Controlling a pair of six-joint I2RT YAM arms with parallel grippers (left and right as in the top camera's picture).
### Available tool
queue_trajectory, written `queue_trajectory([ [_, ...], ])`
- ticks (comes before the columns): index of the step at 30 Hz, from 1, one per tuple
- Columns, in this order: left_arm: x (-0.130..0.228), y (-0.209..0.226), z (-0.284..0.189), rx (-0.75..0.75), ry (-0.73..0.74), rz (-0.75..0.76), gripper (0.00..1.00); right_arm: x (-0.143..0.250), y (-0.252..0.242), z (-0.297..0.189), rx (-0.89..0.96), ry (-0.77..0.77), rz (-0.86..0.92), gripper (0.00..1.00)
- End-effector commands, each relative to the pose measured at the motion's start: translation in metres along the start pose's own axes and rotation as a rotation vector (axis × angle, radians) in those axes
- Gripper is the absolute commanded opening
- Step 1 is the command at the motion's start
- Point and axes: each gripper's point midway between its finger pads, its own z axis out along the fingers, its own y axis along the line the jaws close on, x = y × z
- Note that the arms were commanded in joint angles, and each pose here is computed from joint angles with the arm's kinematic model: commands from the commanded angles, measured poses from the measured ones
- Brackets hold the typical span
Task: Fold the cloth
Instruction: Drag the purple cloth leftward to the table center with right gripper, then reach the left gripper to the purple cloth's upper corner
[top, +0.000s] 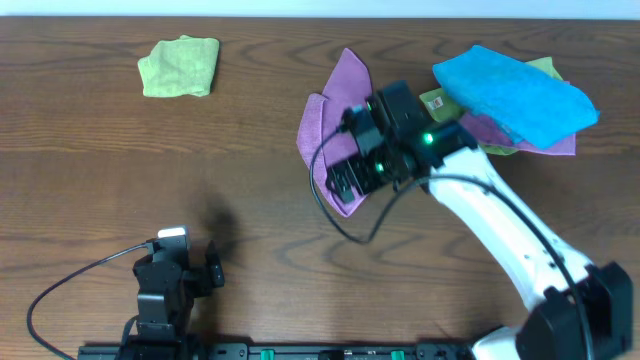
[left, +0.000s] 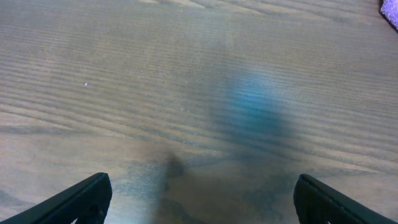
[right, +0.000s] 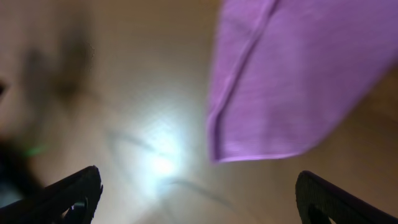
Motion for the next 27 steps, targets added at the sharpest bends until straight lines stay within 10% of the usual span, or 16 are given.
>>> queue_trajectory([
  [1,0.004,0.001,0.002,-0.002,0.007,-0.001,0.95,0.028,0.017,0.006,-0.126,0.032,-0.003,0.99],
  [13,0.004,0.001,0.002,-0.002,0.007,-0.001,0.95,0.042,0.018,-0.014,-0.094,0.033,0.043,0.99],
  [27,0.004,0.001,0.002,-0.002,0.007,-0.001,0.95,0.061,0.031,-0.014,-0.084,0.173,1.004,0.99],
])
